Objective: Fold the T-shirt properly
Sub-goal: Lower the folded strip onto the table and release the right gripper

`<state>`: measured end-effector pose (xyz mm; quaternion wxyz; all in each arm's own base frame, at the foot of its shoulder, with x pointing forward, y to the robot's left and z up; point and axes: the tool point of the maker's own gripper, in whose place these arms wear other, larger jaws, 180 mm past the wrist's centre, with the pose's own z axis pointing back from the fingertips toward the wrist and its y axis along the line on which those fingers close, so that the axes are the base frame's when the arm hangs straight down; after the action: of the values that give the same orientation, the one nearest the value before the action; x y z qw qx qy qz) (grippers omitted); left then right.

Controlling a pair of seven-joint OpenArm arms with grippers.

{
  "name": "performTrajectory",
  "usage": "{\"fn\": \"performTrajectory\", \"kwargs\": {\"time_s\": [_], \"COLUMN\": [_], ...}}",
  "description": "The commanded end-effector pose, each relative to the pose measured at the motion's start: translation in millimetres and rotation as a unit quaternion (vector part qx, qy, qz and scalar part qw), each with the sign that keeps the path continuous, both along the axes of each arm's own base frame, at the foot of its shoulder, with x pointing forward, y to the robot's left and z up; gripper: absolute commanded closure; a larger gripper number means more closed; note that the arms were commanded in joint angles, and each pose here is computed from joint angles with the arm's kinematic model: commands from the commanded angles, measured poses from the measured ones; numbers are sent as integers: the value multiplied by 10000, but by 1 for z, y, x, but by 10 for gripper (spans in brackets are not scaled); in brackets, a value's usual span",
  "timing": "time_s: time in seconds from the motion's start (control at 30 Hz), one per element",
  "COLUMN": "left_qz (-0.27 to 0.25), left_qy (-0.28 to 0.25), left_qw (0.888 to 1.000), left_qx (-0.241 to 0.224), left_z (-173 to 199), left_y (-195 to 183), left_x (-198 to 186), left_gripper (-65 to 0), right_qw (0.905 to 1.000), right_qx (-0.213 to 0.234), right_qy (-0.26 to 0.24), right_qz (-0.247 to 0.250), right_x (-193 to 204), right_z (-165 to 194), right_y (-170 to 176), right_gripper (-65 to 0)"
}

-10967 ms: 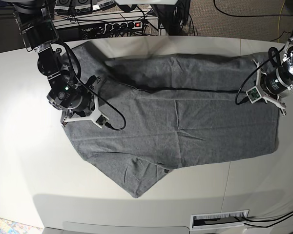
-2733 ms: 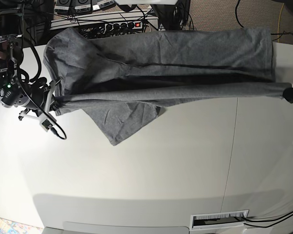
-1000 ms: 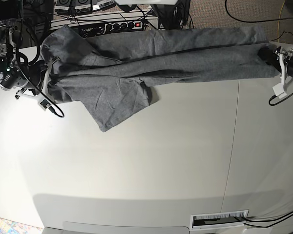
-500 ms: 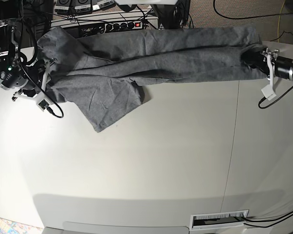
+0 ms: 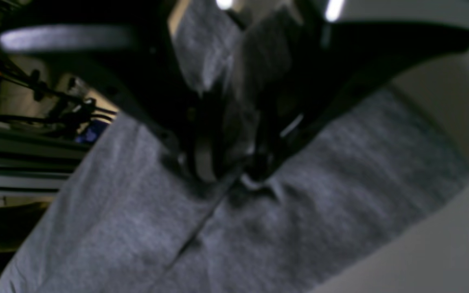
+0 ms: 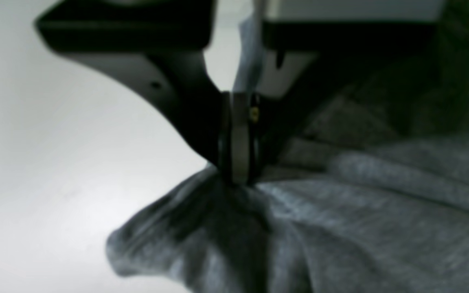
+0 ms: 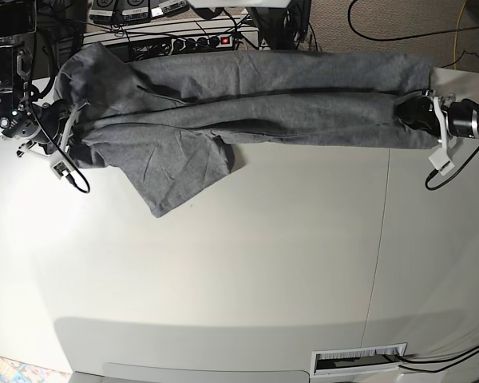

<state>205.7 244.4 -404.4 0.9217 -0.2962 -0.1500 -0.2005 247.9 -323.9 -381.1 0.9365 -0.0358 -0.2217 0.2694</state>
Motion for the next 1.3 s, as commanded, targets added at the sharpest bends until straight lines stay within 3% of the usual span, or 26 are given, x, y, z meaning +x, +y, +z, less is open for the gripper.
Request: {"fn": "performTrajectory", "kwargs": {"time_s": [0.0,0.57,0.83,1.1,1.27], "left_qz": [-84,-40,-39,-61,-117], "left_qy": [65,-653,-1136,-1170,-1059], "left_qw": [9988,9959,9922,9915,9922], "left_qx": [471,629,521,559,643], "left_z": [-4,7,22,23,19], "left_y": [19,20,5,5,7], "left_x": [-2,36,71,74,70], "left_gripper": [-167,-166,-166,-166,-167], "right_qw": [9996,9923,9890,9938,9967], "right_qx": [-107,283,328,154,77], "right_qy": [-269,-989,-1281,-808,-613], "right_qz": [2,-691,-657,-752,-523], "right_x": [13,74,94,83,79], "right_z": [13,15,20,15,47], "right_y": [-10,-27,-17,-18,-6], "right_gripper": [0,0,0,0,0]}}
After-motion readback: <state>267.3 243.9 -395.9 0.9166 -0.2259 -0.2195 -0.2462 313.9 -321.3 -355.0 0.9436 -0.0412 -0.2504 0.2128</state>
